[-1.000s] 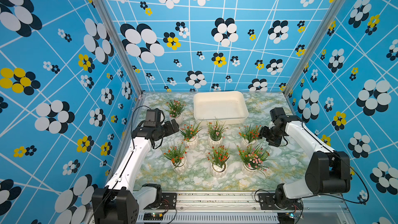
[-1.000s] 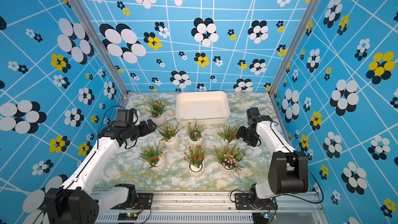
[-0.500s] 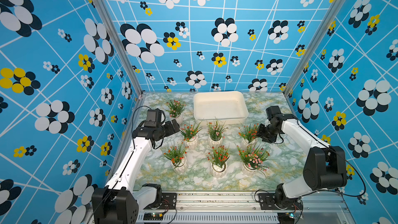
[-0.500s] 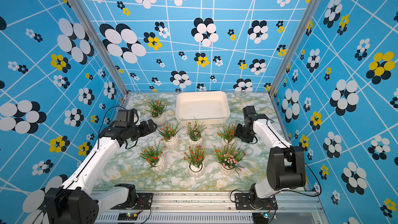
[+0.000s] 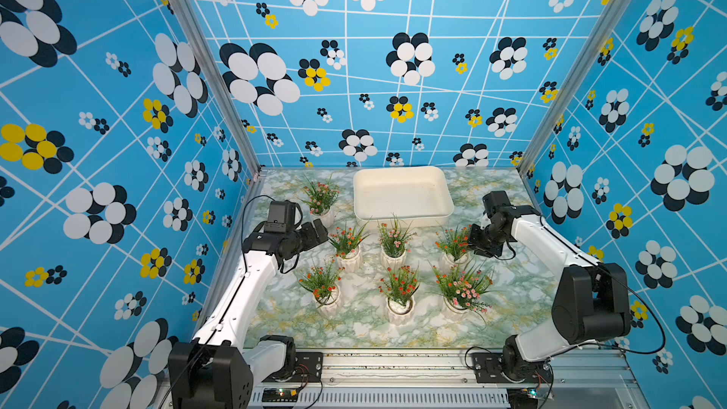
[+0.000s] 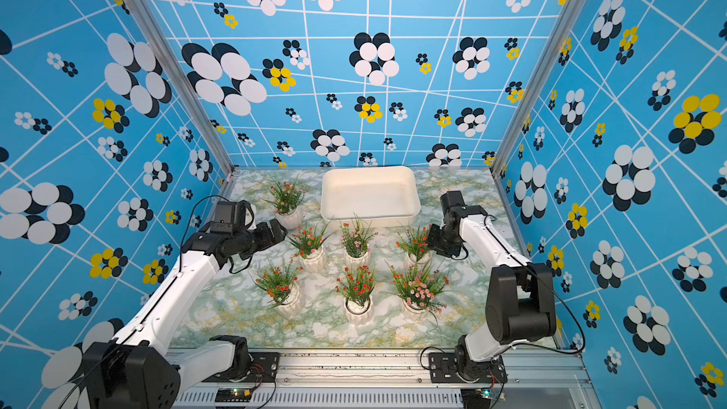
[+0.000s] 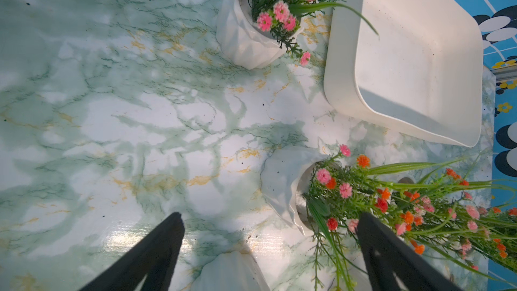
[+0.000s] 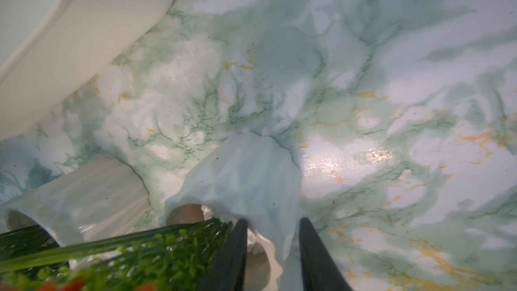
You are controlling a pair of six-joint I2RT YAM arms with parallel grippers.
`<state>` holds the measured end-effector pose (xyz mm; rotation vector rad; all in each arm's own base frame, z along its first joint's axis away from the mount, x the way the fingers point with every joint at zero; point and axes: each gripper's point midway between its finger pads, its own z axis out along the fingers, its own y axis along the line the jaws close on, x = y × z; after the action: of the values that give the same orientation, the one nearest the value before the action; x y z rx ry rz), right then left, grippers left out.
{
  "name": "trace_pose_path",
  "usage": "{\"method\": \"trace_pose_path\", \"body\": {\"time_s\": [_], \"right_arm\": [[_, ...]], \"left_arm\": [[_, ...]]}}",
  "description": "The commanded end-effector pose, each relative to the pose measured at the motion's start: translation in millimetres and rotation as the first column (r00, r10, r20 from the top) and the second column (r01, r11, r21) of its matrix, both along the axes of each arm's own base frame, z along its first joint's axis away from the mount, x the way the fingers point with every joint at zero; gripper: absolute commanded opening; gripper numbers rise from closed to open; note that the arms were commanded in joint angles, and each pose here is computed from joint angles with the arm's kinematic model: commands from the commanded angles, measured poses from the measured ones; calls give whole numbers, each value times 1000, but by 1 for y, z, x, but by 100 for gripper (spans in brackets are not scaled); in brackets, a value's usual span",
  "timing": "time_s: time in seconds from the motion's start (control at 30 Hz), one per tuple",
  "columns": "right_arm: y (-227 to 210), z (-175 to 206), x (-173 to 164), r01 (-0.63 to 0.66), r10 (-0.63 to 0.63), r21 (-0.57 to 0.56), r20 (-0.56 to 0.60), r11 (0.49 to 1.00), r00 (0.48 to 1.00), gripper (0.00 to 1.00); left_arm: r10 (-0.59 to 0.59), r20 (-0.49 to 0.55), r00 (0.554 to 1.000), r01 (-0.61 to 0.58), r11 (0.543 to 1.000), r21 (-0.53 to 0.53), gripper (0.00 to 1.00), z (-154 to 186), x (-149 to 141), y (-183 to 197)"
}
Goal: Put the potted gypsophila into the storage box
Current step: Pick up the baby's breath potted plant from the center of the board.
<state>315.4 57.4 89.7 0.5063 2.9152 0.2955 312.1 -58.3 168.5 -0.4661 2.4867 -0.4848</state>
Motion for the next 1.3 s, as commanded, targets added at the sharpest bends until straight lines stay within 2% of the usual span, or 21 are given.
{"method": "trace_pose_path", "body": {"time_s": [0.0, 0.23, 0.67, 0.83, 1.0, 1.17, 1.2, 1.27], "right_arm": [[-18, -40, -28, -25, 6, -115, -162, 993, 987, 32], [-20, -39, -36, -51, 29, -120, -176, 991, 984, 31], [-11, -25, -45, -74, 65, -64, -138, 995, 988, 34], [-13, -35, -48, -86, 72, -75, -175, 993, 982, 33], [-12, -33, -44, -85, 73, -70, -158, 994, 985, 24], [-11, -25, -40, -92, 82, -69, -144, 993, 986, 7], [-12, -23, -40, -94, 83, -74, -144, 993, 986, 0], [-14, -20, -40, -97, 84, -85, -150, 992, 985, 0]], "left_arm": [[6, 3, 1000, -6, 1000, -5, 99, -1, -4, -2], [10, -3, 1000, -10, 1000, -11, 99, -4, -5, -2], [22, -7, 1000, -22, 1000, -13, 99, -7, -4, -2], [28, -10, 1000, -28, 999, -20, 100, -10, -5, -3], [32, -9, 999, -32, 999, -15, 100, -9, -6, -2], [36, -9, 999, -36, 999, -11, 99, -10, -6, 0], [35, -7, 999, -35, 999, -12, 100, -9, -6, -1], [35, -6, 999, -35, 999, -11, 99, -9, -6, -1]]}}
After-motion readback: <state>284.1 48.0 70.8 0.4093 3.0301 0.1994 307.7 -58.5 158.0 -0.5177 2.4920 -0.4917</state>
